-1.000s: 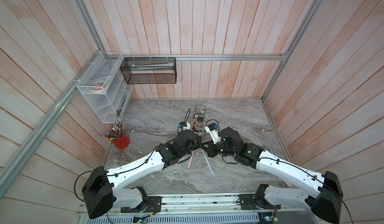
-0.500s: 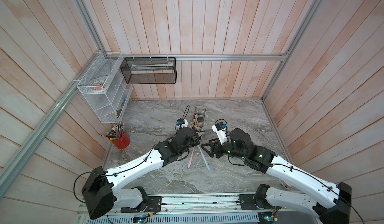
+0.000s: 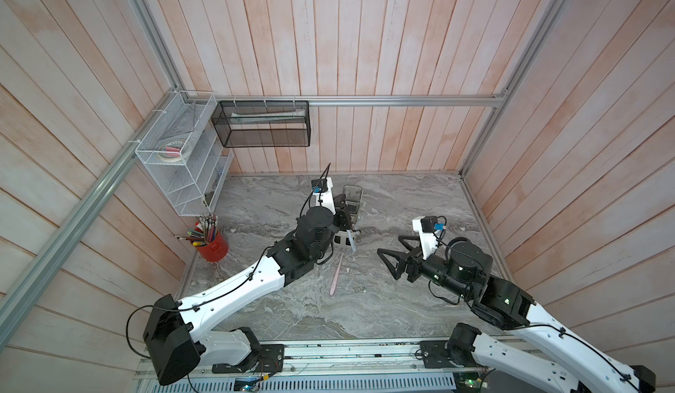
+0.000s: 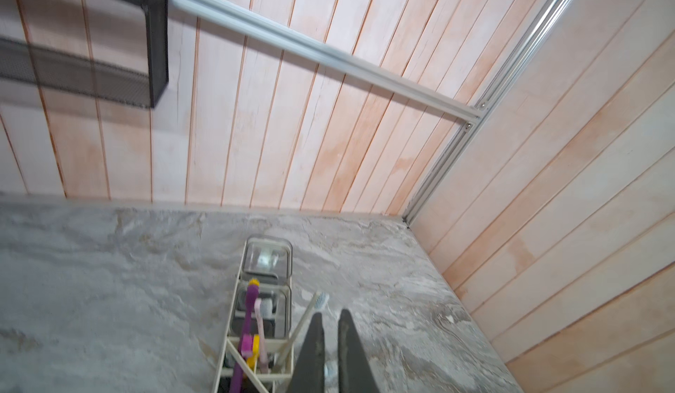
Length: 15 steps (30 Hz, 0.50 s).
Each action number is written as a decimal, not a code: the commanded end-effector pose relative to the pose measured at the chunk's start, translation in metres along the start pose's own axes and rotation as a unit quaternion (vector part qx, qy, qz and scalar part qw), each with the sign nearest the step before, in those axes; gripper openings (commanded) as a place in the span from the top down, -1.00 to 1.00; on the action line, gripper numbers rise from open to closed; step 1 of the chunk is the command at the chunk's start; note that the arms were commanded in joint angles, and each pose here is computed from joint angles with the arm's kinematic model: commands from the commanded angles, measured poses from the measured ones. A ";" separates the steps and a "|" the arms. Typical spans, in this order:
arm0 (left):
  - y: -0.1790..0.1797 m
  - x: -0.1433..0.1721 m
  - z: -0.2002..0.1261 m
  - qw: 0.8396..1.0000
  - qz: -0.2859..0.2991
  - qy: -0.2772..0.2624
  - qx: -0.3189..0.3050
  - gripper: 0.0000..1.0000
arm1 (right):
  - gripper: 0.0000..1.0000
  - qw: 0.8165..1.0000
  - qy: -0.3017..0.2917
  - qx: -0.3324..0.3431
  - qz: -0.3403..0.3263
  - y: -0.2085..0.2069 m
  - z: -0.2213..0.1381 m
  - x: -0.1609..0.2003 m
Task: Place the toothbrush into the toothbrush holder
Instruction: Place the toothbrush in the toothbrush holder.
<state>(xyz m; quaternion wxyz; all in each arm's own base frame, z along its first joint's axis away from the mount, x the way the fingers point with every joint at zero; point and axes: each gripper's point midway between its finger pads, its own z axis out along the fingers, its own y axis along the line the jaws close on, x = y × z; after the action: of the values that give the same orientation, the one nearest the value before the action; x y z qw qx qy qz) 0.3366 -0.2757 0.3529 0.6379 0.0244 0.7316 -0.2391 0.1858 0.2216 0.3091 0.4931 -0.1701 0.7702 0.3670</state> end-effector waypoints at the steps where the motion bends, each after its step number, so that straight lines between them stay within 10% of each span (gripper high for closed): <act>1: -0.003 -0.032 0.007 0.994 0.079 -0.076 -0.014 1.00 | -0.96 1.000 0.007 0.013 -0.010 -0.009 0.000 0.011; 15: -0.004 -0.028 0.052 0.977 0.166 -0.130 -0.045 1.00 | -0.96 0.999 0.000 -0.016 -0.030 0.000 0.000 0.011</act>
<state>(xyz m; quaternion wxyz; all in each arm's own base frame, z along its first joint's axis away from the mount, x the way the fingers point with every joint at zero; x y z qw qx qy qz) 0.3809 -0.2991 0.3486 0.7271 0.1063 0.6699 -0.1057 0.1833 0.2224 0.2853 0.4848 -0.1931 0.7768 0.3525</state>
